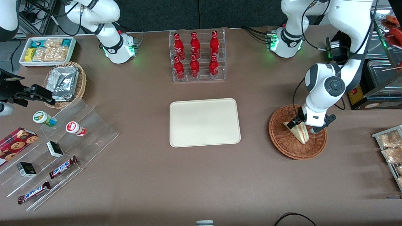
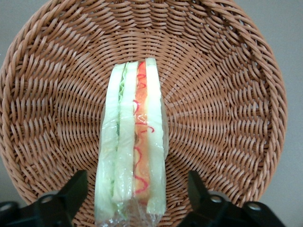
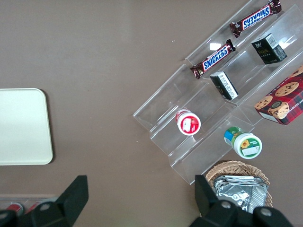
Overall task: Place sandwich from basket to tray
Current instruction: 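Lower the left gripper and close it on the wrapped sandwich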
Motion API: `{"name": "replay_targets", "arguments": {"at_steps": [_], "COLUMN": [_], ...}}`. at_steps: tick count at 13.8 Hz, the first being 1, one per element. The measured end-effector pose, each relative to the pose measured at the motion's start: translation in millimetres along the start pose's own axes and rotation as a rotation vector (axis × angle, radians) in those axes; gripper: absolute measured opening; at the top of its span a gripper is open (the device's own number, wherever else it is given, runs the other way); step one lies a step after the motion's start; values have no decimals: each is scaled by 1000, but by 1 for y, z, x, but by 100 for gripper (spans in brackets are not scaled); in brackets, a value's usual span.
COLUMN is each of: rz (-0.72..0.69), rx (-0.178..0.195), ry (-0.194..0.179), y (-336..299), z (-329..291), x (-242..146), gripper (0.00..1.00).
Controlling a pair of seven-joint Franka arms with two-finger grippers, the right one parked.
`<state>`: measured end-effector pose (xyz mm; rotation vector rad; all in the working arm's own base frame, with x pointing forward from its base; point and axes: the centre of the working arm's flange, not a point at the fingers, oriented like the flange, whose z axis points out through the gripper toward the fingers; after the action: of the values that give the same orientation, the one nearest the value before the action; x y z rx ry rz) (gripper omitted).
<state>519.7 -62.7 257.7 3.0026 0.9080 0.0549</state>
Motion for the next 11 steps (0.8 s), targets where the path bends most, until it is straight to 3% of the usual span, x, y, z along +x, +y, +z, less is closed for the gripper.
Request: {"name": "replay_targets", "arguments": {"at_steps": [5, 7, 11], "rz": [0, 5, 69], "rx": [-2, 2, 54], "ry": [3, 0, -45], "y": [1, 2, 26], "z": [-2, -5, -48], "x": [2, 2, -6], "gripper": [36, 27, 15]}}
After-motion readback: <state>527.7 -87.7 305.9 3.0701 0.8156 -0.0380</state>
